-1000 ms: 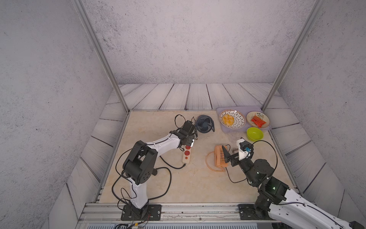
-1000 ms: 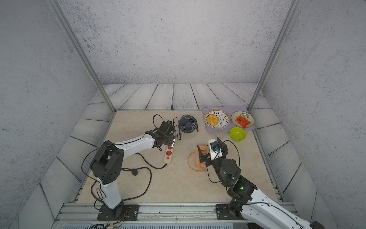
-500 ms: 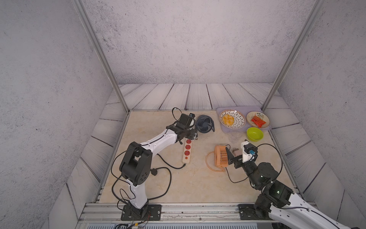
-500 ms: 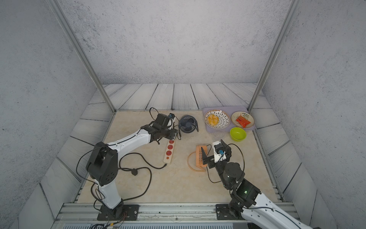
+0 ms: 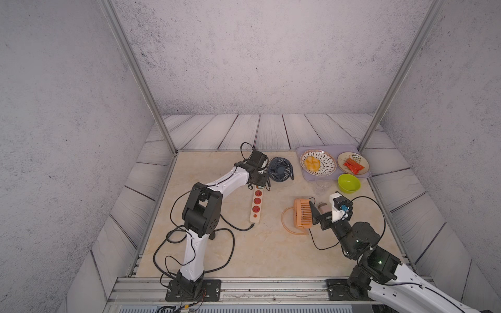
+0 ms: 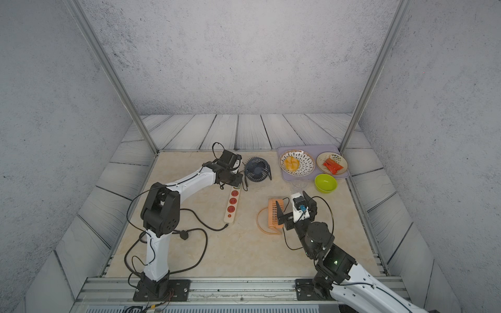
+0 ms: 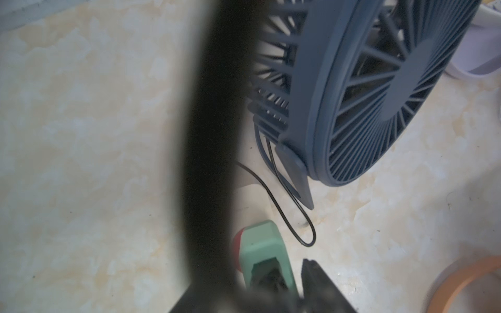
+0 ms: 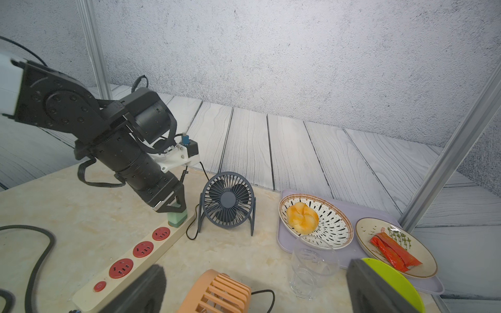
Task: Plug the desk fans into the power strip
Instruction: Insert the plug into the socket.
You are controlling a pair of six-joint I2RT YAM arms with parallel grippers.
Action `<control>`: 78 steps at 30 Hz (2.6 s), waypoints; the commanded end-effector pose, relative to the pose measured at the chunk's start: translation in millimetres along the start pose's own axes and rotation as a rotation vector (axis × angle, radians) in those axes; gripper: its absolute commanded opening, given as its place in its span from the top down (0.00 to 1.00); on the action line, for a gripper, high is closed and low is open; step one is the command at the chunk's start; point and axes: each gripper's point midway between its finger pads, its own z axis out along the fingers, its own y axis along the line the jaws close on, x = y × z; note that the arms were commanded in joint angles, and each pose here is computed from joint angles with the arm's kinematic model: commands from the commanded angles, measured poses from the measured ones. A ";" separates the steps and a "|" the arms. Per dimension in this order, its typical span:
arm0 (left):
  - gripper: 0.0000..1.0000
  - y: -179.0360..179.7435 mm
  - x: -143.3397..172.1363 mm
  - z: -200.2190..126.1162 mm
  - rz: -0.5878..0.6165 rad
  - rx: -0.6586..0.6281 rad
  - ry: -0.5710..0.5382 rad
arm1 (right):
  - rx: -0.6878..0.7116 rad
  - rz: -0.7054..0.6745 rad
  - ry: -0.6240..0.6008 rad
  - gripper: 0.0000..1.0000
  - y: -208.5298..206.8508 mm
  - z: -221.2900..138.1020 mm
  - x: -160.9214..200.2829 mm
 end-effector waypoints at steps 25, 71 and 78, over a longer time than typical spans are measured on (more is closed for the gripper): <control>1.00 7.0 120.7 -20.1 0.197 0.028 0.392 | 0.011 0.004 0.003 0.01 0.3 4.1 7.0; 0.48 -3.2 123.4 -51.9 0.294 0.049 0.491 | 0.106 -0.010 0.232 0.01 -32.1 0.3 -15.7; 0.25 3.8 70.4 -124.9 0.221 0.102 0.296 | 0.208 0.122 0.322 0.01 -78.9 7.6 -14.8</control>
